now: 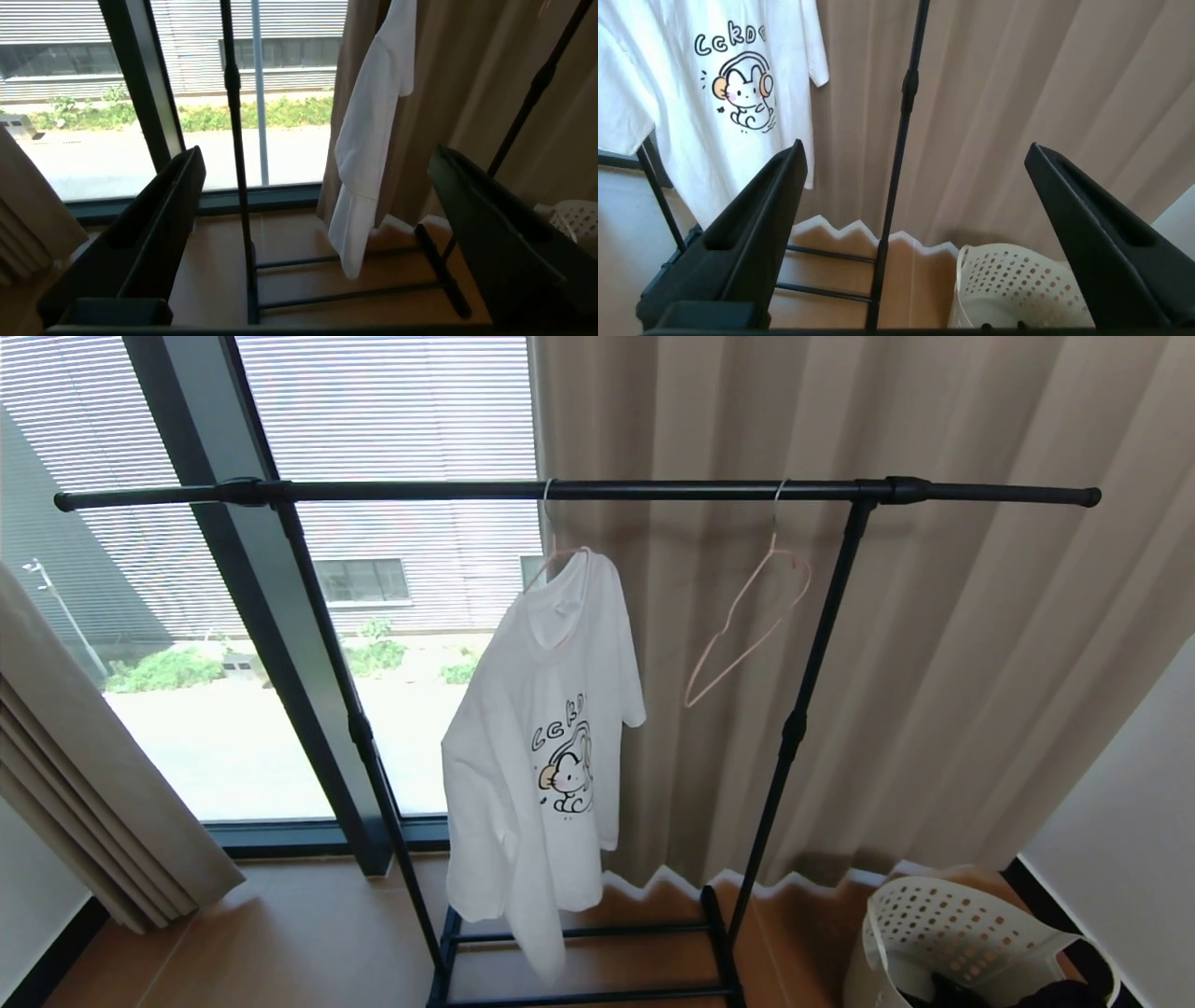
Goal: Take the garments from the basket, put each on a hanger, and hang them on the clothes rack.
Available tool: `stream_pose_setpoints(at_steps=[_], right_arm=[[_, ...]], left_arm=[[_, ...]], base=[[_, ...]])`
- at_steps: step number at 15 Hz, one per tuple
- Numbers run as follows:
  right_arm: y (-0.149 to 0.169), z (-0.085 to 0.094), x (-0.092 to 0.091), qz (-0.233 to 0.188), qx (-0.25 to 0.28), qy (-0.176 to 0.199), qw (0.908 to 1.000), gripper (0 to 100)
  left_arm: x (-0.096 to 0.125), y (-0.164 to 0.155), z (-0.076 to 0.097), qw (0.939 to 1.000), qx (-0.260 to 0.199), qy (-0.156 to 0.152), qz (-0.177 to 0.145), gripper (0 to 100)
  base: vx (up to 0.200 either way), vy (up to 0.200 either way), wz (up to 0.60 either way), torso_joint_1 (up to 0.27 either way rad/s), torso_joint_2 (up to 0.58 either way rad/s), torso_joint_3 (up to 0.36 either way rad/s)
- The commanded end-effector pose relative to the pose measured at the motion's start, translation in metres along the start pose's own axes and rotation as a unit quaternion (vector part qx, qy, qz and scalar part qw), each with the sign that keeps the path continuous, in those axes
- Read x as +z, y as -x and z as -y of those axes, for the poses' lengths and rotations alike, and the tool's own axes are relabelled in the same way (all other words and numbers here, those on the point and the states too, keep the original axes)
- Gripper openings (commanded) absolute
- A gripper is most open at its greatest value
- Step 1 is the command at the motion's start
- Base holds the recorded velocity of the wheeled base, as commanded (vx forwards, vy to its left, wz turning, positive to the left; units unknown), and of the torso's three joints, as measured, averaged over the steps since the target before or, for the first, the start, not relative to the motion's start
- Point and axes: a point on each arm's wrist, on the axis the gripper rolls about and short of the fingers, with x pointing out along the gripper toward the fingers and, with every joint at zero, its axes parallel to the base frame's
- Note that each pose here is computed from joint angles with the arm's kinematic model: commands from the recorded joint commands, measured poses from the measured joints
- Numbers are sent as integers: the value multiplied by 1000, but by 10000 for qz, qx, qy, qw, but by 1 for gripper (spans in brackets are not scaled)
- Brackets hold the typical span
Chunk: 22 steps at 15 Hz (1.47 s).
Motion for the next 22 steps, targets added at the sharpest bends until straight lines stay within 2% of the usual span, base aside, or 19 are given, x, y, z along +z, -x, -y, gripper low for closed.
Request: stream_pose_setpoints(at_steps=[1,12,22], right_arm=[[0,0,0,-4,3,1,10000,100],[0,0,0,2,-13,2,10000,100],[0,0,1,24,-22,12,10000,100]], left_arm=[[0,0,0,10000,1,4,-2,100],[0,0,0,10000,1,4,-2,100],[0,0,0,10000,1,11,-2,100]], base=[[0,0,0,-222,564,320],[0,0,0,-190,527,331],[0,0,0,-102,464,354]])
